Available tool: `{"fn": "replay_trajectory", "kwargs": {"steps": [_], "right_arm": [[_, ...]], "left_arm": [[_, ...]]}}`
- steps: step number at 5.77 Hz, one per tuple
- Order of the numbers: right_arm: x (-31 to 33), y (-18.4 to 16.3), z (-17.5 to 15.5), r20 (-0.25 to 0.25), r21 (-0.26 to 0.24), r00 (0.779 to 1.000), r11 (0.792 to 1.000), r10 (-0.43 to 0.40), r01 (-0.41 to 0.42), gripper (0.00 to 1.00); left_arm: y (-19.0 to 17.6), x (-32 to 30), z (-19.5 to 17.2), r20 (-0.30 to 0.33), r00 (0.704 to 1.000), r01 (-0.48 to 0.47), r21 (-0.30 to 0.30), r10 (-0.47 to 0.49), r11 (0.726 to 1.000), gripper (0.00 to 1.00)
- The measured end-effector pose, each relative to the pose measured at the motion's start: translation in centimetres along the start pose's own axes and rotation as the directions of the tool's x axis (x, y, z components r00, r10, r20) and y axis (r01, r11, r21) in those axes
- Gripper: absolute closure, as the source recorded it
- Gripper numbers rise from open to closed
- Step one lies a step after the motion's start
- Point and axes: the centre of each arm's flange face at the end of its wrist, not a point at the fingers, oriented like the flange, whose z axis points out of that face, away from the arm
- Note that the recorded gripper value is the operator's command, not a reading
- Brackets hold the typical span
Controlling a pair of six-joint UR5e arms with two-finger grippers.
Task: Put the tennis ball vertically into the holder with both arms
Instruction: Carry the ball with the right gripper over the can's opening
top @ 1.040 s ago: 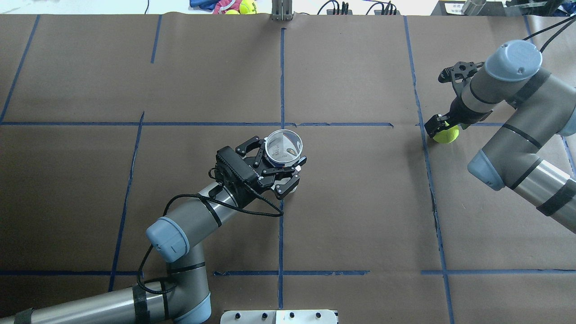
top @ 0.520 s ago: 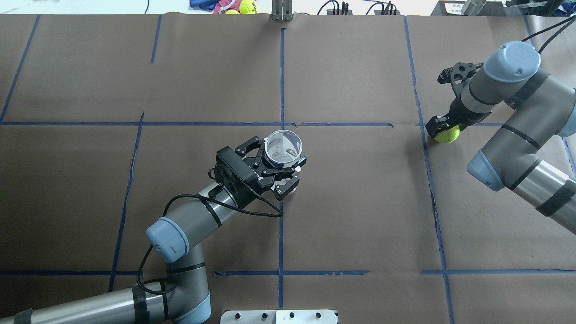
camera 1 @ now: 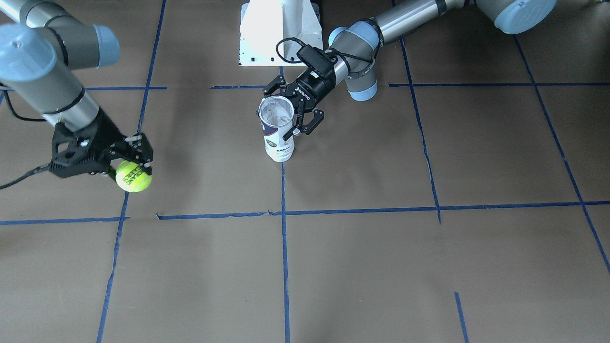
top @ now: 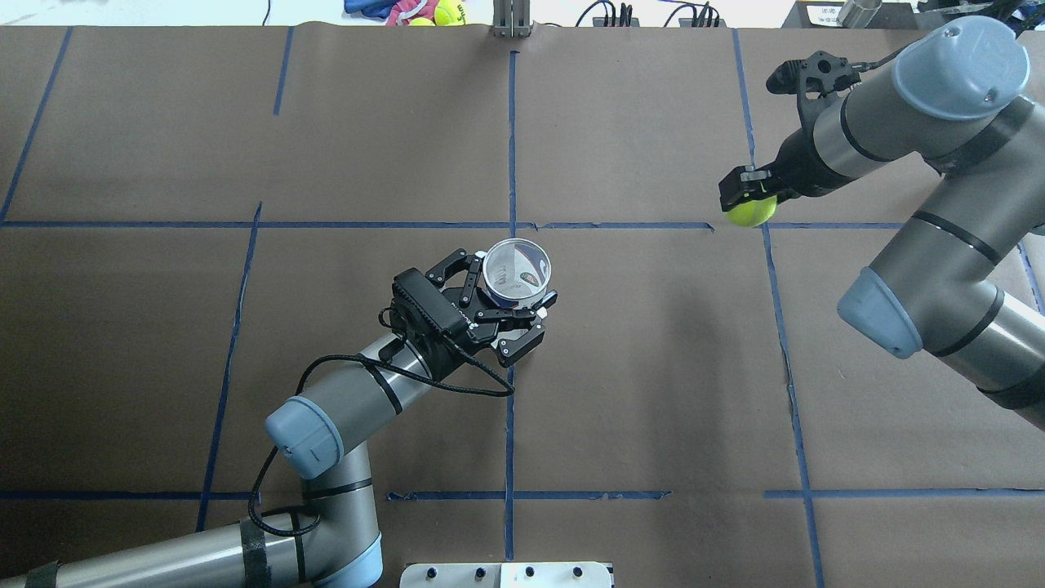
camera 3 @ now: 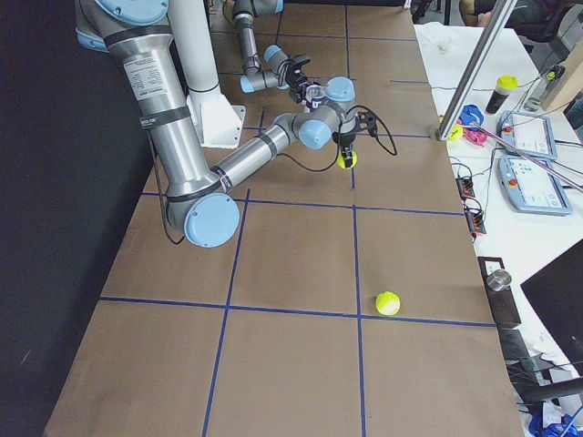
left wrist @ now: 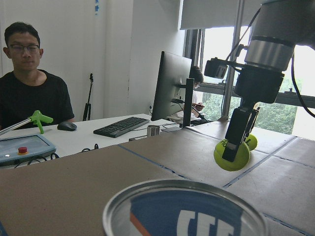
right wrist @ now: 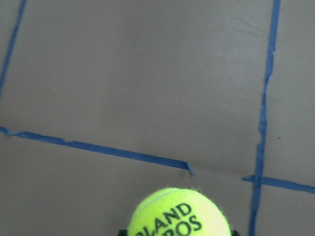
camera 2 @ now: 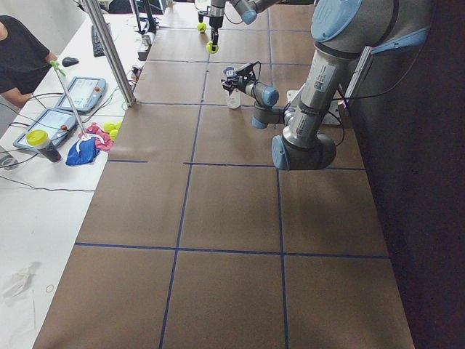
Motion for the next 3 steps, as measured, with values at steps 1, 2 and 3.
{"fn": "replay_trajectory", "kwargs": {"steps": [1, 2, 3], "right_arm": [[-5.7, 0.4, -2.7, 0.092, 0.022, 0.992, 0.996, 0.09, -0.092, 1.0], [-10.3, 0.9, -4.2, 0.159, 0.022, 0.975, 0.987, 0.156, -0.161, 1.0], [-14.2, 1.3, -4.9, 0.185, 0.022, 0.964, 0.98, 0.19, -0.197, 1.0]], "left_arm": [[0.1, 0.2, -0.2, -0.005, 1.0, 0.005, 0.002, -0.005, 1.0, 0.07], [0.1, 0.3, -0.5, -0.013, 1.0, 0.014, 0.013, -0.013, 1.0, 0.05], [0.1, 0.4, -0.7, -0.02, 1.0, 0.021, 0.023, -0.02, 1.0, 0.05]]}}
